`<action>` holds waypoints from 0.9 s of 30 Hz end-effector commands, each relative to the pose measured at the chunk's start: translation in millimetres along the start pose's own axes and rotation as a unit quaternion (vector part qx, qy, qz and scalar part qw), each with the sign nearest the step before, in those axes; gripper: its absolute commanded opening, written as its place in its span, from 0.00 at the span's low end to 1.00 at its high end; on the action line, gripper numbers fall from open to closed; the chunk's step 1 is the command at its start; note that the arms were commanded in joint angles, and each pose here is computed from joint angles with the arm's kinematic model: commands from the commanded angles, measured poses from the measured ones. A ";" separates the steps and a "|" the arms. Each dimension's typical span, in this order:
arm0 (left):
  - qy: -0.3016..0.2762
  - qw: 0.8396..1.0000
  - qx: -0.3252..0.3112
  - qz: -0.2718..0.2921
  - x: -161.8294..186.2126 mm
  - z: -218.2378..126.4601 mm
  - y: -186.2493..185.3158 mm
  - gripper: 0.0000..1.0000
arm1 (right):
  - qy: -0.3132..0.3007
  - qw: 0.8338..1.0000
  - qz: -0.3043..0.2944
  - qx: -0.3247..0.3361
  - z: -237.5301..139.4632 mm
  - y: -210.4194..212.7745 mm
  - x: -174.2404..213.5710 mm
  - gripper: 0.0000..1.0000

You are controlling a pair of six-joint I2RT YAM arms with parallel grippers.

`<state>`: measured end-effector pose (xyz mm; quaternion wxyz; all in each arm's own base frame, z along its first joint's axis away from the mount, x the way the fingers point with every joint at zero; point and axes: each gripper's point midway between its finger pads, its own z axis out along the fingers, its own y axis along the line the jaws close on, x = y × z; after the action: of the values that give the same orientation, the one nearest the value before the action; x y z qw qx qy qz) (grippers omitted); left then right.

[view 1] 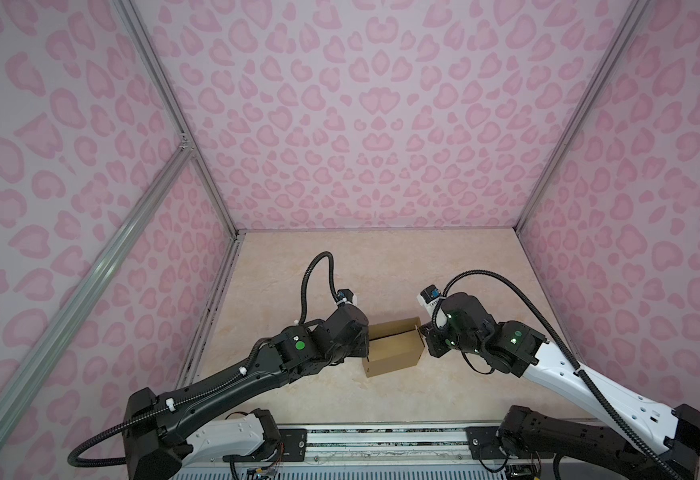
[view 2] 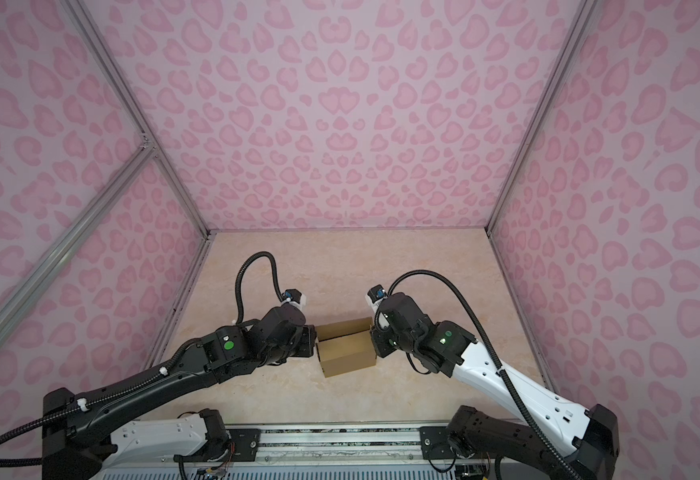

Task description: Fold the paper box

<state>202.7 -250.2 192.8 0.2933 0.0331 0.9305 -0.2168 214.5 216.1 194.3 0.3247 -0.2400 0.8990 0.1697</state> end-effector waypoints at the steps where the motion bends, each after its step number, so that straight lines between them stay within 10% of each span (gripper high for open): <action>1: -0.008 1.000 0.009 -0.021 -3.5 -1.3 -7.2 0.03 | 0.010 1.000 0.000 -0.007 1.4 2.8 7.0 0.00; 27: -0.001 0.997 -0.012 -0.077 20.5 8.9 -20.8 0.03 | 0.008 1.000 -0.004 -0.001 -1.5 4.1 13.4 0.00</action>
<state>194.6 -266.9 189.0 0.3055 -0.0318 0.9273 -0.2141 211.2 210.0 193.2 0.3368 -0.2333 0.8992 0.1534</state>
